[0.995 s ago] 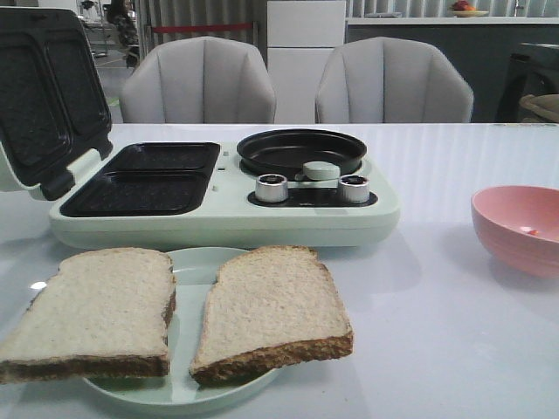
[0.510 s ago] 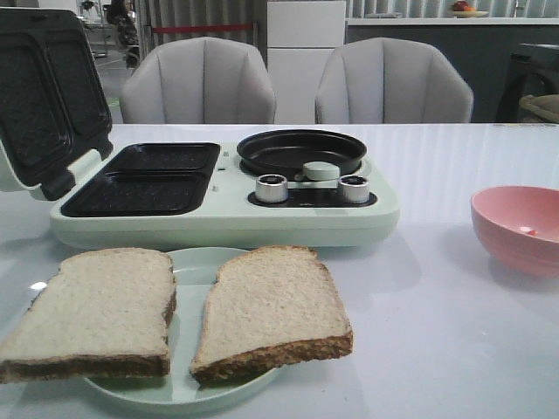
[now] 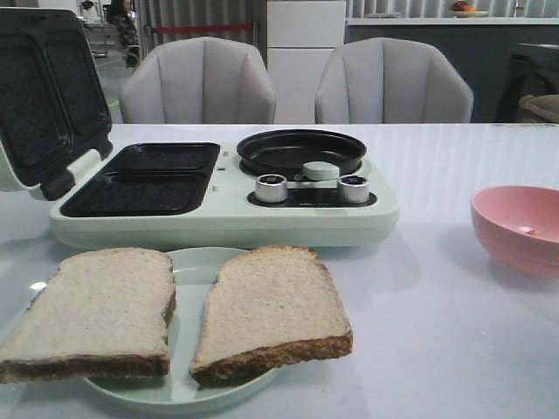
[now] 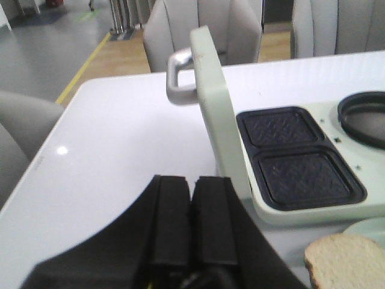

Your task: Make breakfast with bread and shrimp

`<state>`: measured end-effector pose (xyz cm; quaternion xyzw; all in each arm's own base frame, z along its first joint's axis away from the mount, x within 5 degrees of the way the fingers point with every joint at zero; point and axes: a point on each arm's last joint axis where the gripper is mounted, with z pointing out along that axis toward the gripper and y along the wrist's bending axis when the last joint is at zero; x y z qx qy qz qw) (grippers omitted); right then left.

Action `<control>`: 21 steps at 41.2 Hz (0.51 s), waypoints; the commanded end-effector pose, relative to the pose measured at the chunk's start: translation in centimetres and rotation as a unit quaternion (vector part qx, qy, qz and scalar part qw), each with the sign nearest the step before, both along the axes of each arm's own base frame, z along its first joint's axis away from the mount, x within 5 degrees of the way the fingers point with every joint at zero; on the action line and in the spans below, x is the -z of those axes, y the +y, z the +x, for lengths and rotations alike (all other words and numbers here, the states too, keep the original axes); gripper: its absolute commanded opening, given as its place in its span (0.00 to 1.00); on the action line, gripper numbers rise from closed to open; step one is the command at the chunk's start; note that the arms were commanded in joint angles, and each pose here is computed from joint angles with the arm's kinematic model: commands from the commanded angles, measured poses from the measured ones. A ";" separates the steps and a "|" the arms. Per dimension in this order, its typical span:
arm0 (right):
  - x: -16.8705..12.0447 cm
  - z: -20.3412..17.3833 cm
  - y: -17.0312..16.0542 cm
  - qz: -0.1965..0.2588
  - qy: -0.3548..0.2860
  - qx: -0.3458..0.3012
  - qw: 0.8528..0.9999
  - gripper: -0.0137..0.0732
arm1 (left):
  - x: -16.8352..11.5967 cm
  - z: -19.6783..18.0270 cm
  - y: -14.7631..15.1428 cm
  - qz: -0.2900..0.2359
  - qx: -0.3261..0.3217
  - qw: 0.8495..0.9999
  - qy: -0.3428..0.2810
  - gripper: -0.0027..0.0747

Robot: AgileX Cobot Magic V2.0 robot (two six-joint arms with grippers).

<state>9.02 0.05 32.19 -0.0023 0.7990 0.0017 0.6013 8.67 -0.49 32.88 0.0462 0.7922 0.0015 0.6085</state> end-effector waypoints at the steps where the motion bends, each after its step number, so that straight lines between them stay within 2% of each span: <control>1: -1.2 0.8 0.0 -0.012 -0.022 0.000 1.000 0.24 | -0.5 0.5 0.0 -0.010 -0.002 1.000 -0.024 0.16; 8: 0.0 1.8 0.0 -0.012 0.040 0.000 0.999 0.25 | 0.6 0.8 -0.2 -0.032 0.002 0.999 -0.003 0.17; 11: 0.5 2.2 0.0 -0.012 0.067 -0.001 0.998 0.31 | 0.6 0.8 -0.3 -0.038 0.003 0.999 -0.003 0.21; 13: 0.9 2.5 0.0 -0.013 0.084 -0.001 0.996 0.42 | 0.6 0.8 -0.3 -0.038 0.003 0.999 -0.003 0.29; 18: 1.3 2.9 0.0 -0.013 0.108 -0.001 0.994 0.69 | 0.6 0.8 -0.3 -0.038 0.003 0.999 -0.003 0.62; 21: 1.4 3.1 0.0 -0.013 0.112 -0.001 0.994 0.76 | 0.6 0.8 -0.2 -0.035 0.003 0.999 -0.003 0.75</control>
